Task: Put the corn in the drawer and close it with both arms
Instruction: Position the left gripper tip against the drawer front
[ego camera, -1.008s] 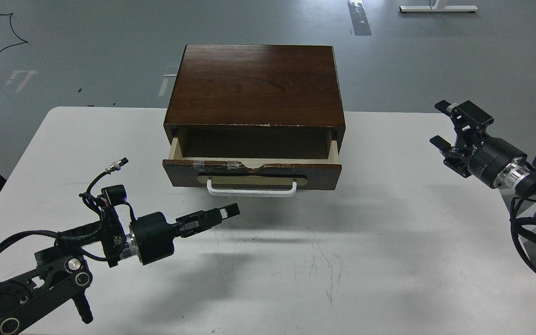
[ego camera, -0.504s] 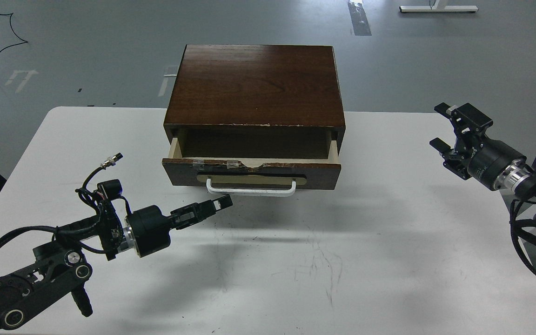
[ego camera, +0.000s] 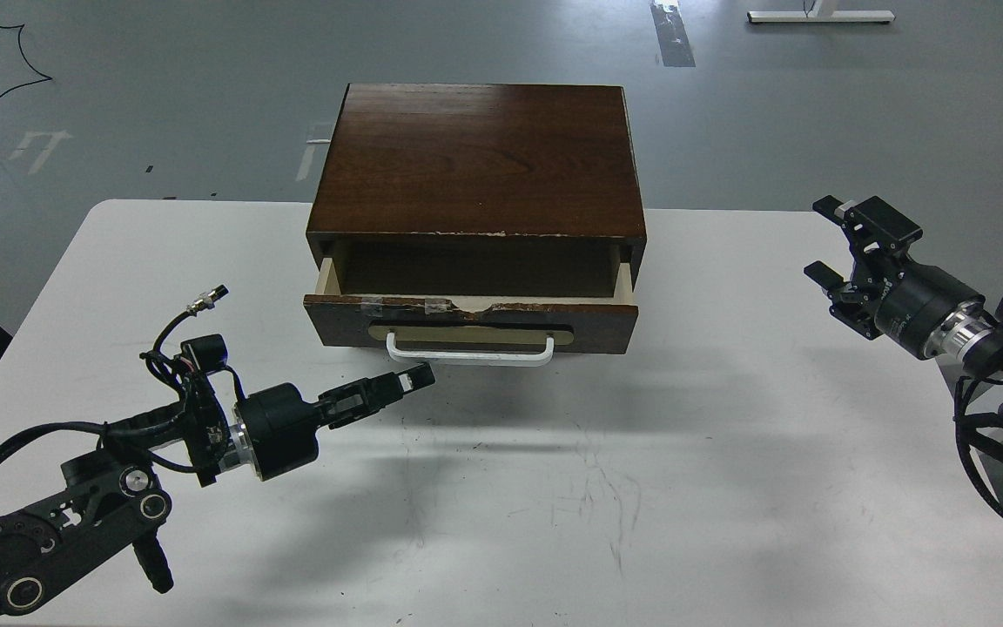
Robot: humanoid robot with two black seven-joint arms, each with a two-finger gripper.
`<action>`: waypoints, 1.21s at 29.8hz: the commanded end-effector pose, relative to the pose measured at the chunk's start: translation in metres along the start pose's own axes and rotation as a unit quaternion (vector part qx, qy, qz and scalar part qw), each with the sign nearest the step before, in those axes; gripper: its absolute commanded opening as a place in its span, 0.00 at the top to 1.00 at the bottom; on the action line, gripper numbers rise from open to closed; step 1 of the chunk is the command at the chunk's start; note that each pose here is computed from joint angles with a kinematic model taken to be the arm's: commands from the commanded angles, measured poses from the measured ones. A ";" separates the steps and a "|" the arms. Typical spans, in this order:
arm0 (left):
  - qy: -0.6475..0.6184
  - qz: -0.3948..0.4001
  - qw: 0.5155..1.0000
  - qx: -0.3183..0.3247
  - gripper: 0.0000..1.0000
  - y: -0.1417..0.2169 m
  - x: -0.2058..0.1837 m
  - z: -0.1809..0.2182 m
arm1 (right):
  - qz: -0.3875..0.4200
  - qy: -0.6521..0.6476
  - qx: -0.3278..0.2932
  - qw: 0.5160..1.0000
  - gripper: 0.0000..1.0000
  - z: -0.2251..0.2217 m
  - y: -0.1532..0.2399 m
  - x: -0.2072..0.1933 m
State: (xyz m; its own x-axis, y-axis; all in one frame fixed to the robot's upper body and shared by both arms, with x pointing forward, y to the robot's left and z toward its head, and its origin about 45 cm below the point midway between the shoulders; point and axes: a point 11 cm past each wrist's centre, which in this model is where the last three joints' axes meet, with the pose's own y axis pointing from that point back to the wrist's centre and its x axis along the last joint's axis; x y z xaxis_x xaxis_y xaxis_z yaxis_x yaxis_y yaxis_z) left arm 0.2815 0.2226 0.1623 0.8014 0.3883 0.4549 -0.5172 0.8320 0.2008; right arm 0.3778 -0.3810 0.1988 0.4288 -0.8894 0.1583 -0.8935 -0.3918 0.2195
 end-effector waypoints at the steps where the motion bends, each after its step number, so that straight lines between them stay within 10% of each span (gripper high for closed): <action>1: 0.001 0.000 1.000 0.000 1.00 0.000 0.000 0.000 | 0.000 0.000 0.000 1.000 0.00 0.000 0.000 0.000; 36: 0.004 0.002 1.000 -0.008 1.00 -0.002 0.008 0.005 | -0.002 -0.002 -0.004 1.000 0.00 0.003 0.002 -0.001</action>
State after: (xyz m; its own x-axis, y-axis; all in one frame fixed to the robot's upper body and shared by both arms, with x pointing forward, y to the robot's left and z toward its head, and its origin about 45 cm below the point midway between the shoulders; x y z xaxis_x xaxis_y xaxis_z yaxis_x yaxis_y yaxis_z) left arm 0.2846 0.2221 0.1680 0.8061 0.3911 0.4440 -0.5115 0.8378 0.1906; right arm 0.3752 -0.3808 0.1957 0.4310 -0.8892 0.1534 -0.8913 -0.3929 0.2265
